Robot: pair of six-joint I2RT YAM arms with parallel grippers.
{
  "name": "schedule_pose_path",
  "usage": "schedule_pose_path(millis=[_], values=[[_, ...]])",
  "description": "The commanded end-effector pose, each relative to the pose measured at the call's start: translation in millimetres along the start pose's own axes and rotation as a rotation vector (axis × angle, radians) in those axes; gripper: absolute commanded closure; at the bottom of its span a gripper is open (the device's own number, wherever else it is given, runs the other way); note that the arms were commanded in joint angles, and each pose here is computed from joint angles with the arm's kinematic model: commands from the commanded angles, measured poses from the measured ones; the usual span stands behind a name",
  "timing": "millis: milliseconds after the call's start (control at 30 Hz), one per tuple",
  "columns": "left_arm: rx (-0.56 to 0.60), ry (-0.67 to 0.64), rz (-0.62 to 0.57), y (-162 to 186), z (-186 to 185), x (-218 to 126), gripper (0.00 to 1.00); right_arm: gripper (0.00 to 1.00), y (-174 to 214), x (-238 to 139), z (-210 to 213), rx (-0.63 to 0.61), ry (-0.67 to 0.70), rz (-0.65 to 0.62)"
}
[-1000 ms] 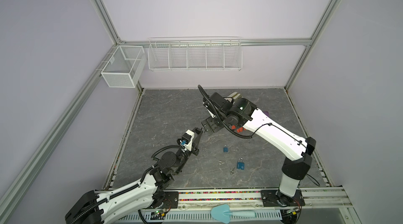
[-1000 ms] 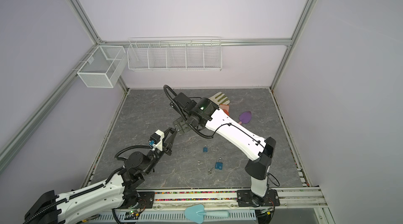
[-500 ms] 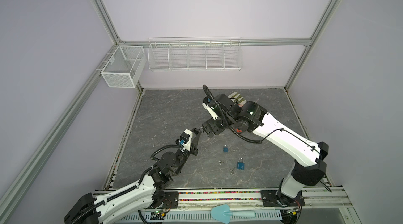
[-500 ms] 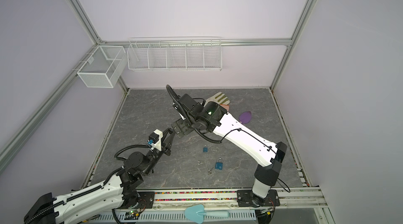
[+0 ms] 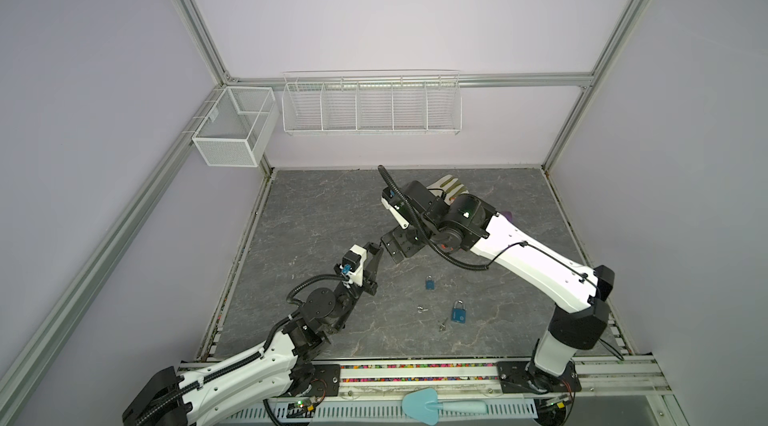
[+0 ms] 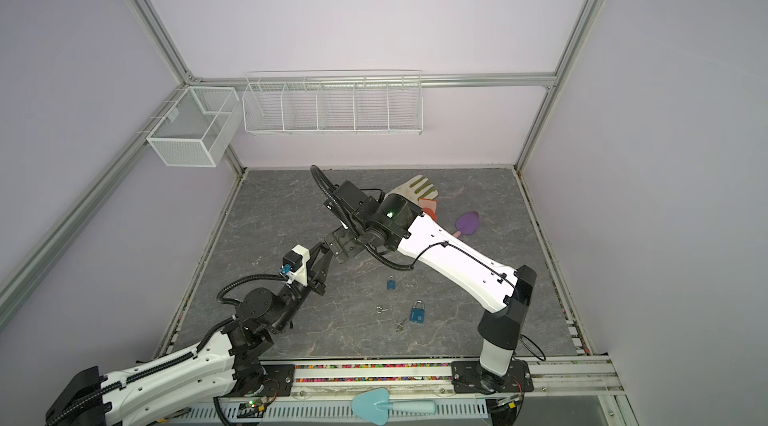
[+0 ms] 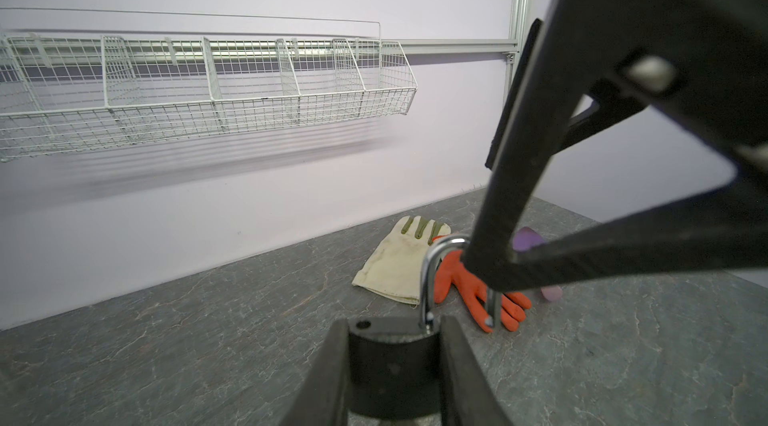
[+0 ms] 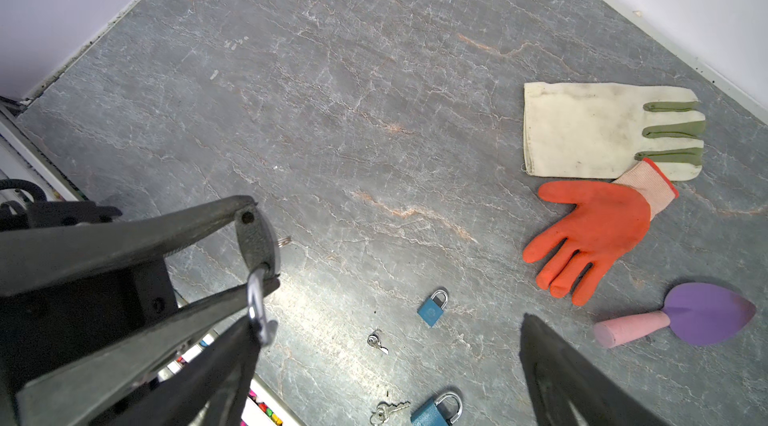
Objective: Unlock with the key
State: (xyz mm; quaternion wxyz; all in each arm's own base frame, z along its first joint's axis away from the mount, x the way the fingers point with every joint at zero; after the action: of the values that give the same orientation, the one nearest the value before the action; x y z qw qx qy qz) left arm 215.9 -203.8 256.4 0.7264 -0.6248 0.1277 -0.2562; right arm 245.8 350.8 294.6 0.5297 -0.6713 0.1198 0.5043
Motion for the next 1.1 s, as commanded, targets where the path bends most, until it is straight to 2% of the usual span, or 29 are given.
schedule_pose_path(millis=[0, 133, 367, 433, 533, 633, 767, 933, 1067], values=[[-0.041, -0.032, -0.057, -23, 8, 2, 1.00, 0.01, -2, -3, -4, -0.016, 0.016, -0.022], [-0.051, -0.046, -0.056, -23, 11, 1, 1.00, 0.01, -1, -4, -9, -0.029, 0.041, -0.014], [-0.102, -0.098, 0.012, -10, 19, -2, 1.00, 0.02, -5, -24, 9, -0.008, -0.107, -0.063], [-0.150, -0.152, 0.102, 5, 27, -3, 1.00, 0.02, 1, -20, 4, 0.012, -0.100, -0.059], [-0.185, -0.154, 0.288, 32, 24, -8, 1.00, 0.02, 12, -12, -5, 0.048, -0.092, -0.067], [-0.245, -0.152, 0.433, 59, 19, -18, 1.00, 0.02, 27, 0, -9, 0.126, -0.115, -0.078], [-0.331, -0.230, 0.608, 94, 24, -38, 1.00, 0.02, 49, 23, -12, 0.224, -0.133, -0.069], [-0.440, -0.168, 0.774, 127, 15, -34, 1.00, 0.02, 67, 48, -18, 0.318, -0.120, -0.034], [-0.391, -0.202, 0.901, 144, 21, -26, 1.00, 0.02, 74, 59, -22, 0.366, -0.096, -0.020]])
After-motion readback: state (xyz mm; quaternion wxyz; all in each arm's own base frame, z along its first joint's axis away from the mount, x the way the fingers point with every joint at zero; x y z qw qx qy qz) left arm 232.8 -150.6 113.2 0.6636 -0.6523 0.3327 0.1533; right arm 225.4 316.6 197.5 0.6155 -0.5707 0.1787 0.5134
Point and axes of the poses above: each gripper's point midway between its finger pads, its own x axis out along the fingers, its own z axis along the line the jaws close on, y = z × x, the point moved 1 cm from there along -x, back along the fingers, and after that the axes turned 9 degrees about x, right-handed, at the moved point
